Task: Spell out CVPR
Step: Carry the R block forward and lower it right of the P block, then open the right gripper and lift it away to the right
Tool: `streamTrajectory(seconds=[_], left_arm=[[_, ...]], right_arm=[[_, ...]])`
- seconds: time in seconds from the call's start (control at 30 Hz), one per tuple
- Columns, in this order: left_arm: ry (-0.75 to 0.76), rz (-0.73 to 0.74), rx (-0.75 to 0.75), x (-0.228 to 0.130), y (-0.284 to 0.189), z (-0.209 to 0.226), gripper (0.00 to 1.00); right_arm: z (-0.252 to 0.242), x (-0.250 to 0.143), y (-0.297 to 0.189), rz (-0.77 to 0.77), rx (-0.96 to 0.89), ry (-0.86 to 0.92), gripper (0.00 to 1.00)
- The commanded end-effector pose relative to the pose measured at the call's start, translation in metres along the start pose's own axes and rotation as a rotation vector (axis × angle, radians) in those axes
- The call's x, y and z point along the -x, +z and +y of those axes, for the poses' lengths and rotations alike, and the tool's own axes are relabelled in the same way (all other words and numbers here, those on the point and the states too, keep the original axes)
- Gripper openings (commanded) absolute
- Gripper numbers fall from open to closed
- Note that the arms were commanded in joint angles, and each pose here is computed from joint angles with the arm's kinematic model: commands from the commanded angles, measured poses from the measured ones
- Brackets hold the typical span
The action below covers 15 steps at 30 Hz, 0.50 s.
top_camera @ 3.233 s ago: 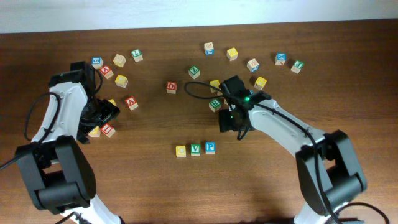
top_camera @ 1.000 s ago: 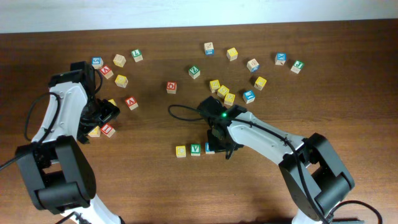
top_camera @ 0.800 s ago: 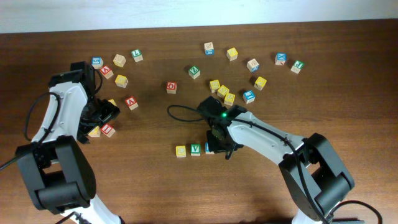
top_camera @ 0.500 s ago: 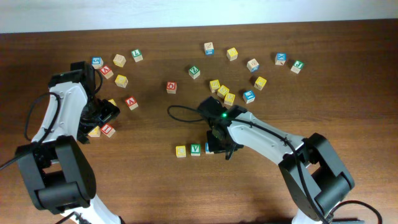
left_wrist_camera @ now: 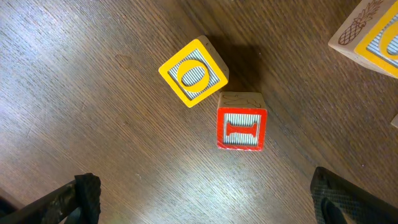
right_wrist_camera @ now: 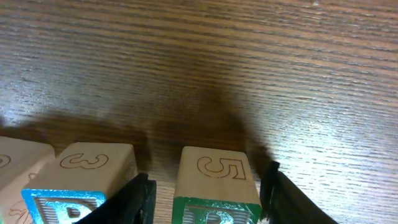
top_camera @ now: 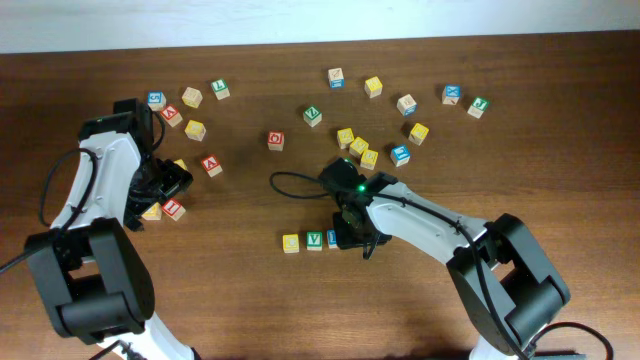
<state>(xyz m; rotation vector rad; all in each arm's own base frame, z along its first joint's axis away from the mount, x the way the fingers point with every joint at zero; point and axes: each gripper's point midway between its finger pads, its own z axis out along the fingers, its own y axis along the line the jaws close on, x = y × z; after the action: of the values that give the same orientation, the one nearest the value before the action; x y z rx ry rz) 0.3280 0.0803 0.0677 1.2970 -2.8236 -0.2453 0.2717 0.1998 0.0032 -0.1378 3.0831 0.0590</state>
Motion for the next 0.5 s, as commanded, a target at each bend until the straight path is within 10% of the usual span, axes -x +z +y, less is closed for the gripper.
streamTrajectory(seconds=[0.0, 0.47], left_arm=[[-0.008, 0.006, 0.010, 0.001, 0.003, 0.003, 0.99], [-0.008, 0.006, 0.010, 0.001, 0.003, 0.003, 0.99]], right_arm=[[-0.001, 0.002, -0.004, 0.007, -0.003, -0.009, 0.49], [-0.017, 0.035, -0.092, 0.028, -0.045, 0.066, 0.51]])
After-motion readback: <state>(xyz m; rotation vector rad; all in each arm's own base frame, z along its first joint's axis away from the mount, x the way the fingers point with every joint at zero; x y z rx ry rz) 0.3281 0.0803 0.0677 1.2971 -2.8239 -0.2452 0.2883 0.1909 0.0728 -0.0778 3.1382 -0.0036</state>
